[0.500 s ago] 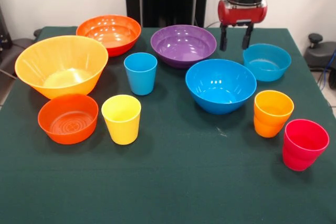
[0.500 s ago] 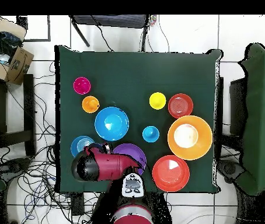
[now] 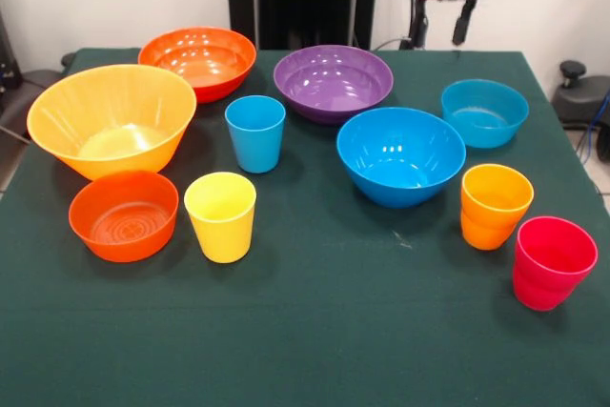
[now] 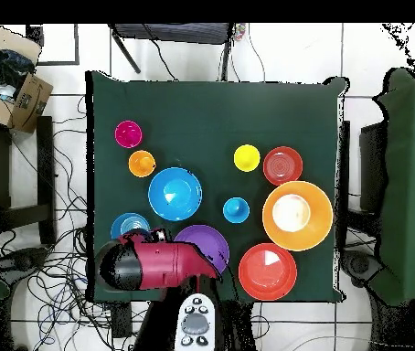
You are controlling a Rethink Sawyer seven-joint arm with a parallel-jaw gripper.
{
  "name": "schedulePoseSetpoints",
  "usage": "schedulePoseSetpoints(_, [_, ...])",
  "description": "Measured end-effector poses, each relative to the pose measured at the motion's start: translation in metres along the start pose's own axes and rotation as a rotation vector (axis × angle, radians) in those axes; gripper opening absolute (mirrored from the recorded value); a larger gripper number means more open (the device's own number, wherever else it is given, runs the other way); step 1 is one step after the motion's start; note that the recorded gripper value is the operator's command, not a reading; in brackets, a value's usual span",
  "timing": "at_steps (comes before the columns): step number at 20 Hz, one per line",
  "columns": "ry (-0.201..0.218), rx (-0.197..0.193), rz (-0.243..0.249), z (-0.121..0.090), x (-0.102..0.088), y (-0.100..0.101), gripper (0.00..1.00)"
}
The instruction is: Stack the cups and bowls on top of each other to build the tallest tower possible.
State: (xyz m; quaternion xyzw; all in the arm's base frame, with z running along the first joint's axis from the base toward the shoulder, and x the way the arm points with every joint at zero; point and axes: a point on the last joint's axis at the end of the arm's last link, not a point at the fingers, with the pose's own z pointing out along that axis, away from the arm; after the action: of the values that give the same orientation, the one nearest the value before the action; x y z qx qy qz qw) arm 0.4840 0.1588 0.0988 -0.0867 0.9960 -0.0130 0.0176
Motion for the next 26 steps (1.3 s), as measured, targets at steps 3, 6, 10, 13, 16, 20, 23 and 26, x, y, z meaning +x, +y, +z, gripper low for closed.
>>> schedulePoseSetpoints(3, [0.001, 0.004, 0.006, -0.014, -0.002, -0.004, 1.0])
schedulePoseSetpoints(6, [-0.013, 0.008, 0.008, -0.021, -0.006, -0.006, 1.0])
schedulePoseSetpoints(10, [-0.015, 0.009, 0.01, -0.02, -0.007, -0.007, 1.0])
schedulePoseSetpoints(13, [-0.012, 0.009, 0.013, -0.014, -0.008, -0.009, 1.0])
schedulePoseSetpoints(16, [-0.009, 0.009, 0.016, -0.007, -0.008, -0.011, 1.0])
schedulePoseSetpoints(20, [-0.007, 0.009, 0.017, -0.002, -0.008, -0.011, 1.0])
schedulePoseSetpoints(23, [-0.01, 0.01, 0.017, -0.001, -0.008, -0.011, 1.0])
schedulePoseSetpoints(26, [-0.016, 0.011, 0.017, -0.001, -0.009, -0.011, 1.0])
